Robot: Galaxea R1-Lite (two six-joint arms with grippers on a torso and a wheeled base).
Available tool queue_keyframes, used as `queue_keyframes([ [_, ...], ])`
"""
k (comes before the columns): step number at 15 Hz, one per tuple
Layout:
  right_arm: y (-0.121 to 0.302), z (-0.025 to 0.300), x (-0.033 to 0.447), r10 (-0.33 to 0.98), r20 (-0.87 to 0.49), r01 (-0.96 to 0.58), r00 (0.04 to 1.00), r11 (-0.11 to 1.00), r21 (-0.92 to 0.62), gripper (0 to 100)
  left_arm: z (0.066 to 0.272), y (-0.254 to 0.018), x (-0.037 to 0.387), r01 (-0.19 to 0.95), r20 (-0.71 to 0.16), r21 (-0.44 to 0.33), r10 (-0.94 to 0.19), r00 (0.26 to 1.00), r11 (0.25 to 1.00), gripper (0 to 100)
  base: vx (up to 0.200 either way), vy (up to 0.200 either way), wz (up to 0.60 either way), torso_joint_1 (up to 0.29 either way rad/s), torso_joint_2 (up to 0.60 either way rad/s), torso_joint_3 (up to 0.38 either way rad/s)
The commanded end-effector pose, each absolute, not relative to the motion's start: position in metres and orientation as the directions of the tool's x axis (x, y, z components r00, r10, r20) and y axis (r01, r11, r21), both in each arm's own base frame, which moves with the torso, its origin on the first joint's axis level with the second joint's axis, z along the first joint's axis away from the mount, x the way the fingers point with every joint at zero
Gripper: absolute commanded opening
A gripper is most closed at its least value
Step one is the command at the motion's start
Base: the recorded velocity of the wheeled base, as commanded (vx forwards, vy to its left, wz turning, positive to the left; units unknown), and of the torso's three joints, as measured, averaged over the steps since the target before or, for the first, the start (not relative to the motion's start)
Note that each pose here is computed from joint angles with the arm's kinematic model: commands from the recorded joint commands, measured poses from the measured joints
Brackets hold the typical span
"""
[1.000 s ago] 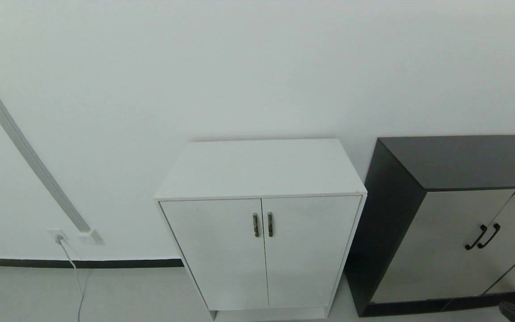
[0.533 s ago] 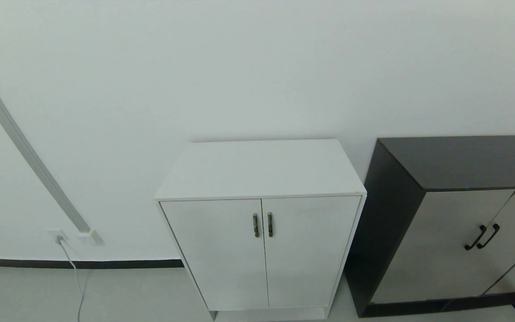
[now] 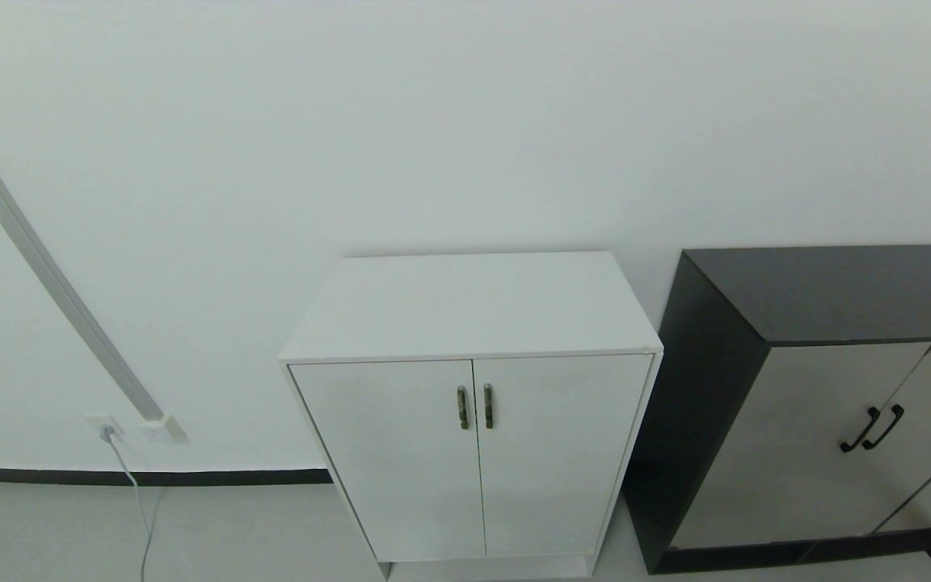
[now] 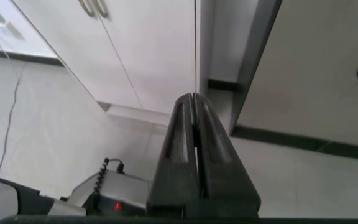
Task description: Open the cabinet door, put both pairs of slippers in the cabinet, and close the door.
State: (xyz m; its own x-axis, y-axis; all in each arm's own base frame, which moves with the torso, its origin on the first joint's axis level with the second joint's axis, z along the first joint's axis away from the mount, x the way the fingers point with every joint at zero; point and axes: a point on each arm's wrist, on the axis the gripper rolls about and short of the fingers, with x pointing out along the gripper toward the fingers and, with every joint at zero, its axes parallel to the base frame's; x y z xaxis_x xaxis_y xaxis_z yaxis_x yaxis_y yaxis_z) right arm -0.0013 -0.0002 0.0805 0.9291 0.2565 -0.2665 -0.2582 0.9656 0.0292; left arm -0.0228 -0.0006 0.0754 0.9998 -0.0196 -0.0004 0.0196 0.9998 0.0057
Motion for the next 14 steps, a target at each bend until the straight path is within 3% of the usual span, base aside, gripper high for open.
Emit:
queue_keyframes([
  [1, -0.0024, 0.0782, -0.0095, 0.253, -0.168, -0.252, 0.953, 0.967, 0.028, 0, 0.0753, -0.0006, -0.0228, 0.02, -0.002, 0.006, -0.02, 1.0, 1.0, 0, 0.0, 0.0, 0.0, 0.0, 0.0, 0.0],
  [6, -0.0012, 0.0772, -0.0151, 0.084, -0.101, -0.082, 0.991, 0.996, 0.026, 0, 0.0753, -0.0006, -0.0228, 0.02, -0.002, 0.006, -0.02, 1.0, 1.0, 0, 0.0, 0.0, 0.0, 0.0, 0.0, 0.0],
  [14, -0.0013, 0.0775, -0.0159, 0.047, -0.086, -0.044, 0.995, 0.998, 0.035, 0, 0.0755, -0.0006, -0.0227, 0.02, -0.002, 0.006, -0.02, 1.0, 1.0, 0, 0.0, 0.0, 0.0, 0.0, 0.0, 0.0],
])
